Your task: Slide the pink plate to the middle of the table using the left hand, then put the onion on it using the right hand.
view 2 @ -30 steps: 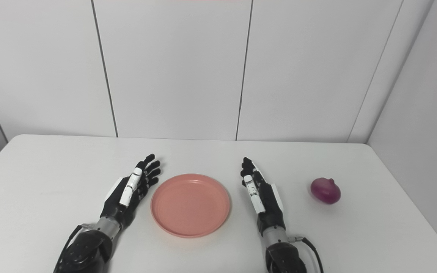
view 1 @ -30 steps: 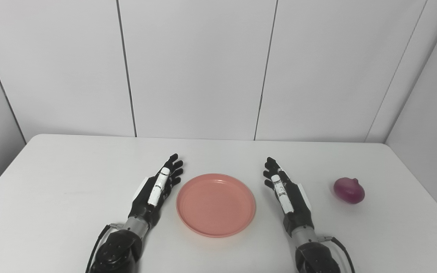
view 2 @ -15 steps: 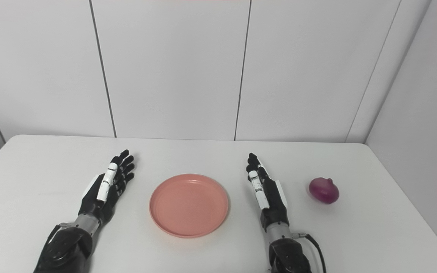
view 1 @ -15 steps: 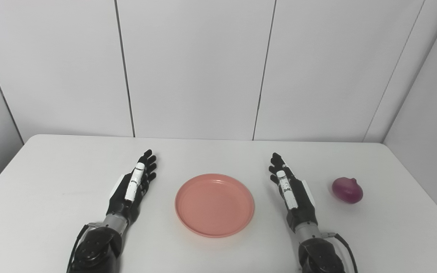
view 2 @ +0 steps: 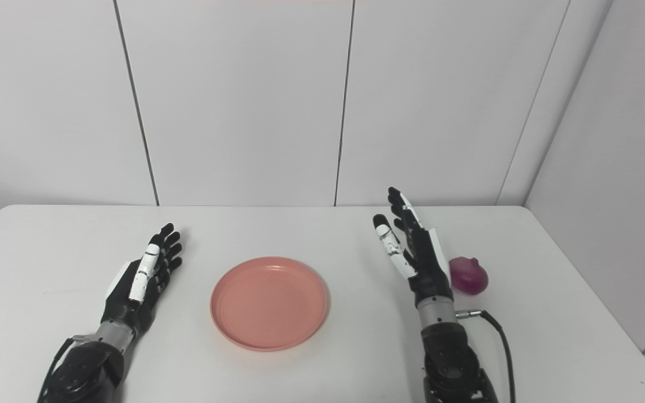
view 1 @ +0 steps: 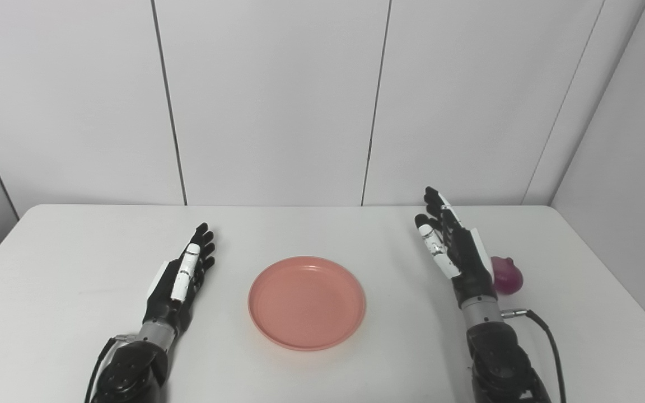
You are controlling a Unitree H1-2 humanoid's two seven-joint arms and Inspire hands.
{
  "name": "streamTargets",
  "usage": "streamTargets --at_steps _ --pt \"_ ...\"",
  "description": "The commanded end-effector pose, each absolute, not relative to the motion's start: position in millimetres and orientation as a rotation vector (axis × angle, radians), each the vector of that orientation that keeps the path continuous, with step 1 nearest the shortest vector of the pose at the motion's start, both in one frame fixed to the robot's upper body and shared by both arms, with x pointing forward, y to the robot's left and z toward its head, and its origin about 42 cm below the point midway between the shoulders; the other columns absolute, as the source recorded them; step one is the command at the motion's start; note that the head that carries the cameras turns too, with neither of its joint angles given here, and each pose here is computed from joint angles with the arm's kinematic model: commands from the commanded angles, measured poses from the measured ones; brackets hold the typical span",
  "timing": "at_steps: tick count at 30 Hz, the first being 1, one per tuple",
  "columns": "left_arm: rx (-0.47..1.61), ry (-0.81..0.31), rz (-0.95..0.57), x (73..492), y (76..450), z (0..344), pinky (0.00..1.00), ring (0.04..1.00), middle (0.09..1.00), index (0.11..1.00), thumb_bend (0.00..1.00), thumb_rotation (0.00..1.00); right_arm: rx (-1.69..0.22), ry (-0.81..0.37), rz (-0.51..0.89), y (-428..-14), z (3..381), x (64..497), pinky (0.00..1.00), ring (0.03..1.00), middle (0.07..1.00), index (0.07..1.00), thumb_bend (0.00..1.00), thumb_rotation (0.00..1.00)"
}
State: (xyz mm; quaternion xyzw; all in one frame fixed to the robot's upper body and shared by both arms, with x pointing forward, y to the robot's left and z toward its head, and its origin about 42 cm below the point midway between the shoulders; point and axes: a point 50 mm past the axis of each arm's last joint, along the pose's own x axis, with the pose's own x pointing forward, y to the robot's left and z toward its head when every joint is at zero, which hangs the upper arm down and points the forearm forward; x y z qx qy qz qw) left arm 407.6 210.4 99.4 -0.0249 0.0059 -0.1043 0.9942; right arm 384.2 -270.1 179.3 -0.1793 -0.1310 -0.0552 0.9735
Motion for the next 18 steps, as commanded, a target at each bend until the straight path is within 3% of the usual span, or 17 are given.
streamTargets --at_steps 1,5,14,18 --pt "-0.056 0.045 -0.195 395.2 206.9 81.8 1.00 1.000 1.000 1.000 0.50 1.00 -0.395 -0.346 -0.150 -276.3 211.1 394.6 0.90 0.921 0.913 0.922 0.55 0.70" --pt "-0.069 0.035 -0.203 392.9 201.8 81.2 1.00 1.000 1.000 1.000 0.50 1.00 -0.459 -0.344 -0.184 -290.1 219.3 395.3 0.87 0.906 0.907 0.921 0.57 0.71" --pt "-0.104 0.023 -0.211 387.9 194.7 81.4 1.00 1.000 1.000 1.000 0.50 1.00 -0.608 -0.311 -0.246 -317.0 237.4 394.2 0.83 0.872 0.884 0.887 0.64 0.44" --pt "-0.102 0.017 -0.204 386.1 194.9 83.8 1.00 1.000 1.000 1.000 0.50 1.00 -0.674 -0.256 -0.282 -320.7 243.0 392.6 0.80 0.858 0.878 0.882 0.68 0.43"
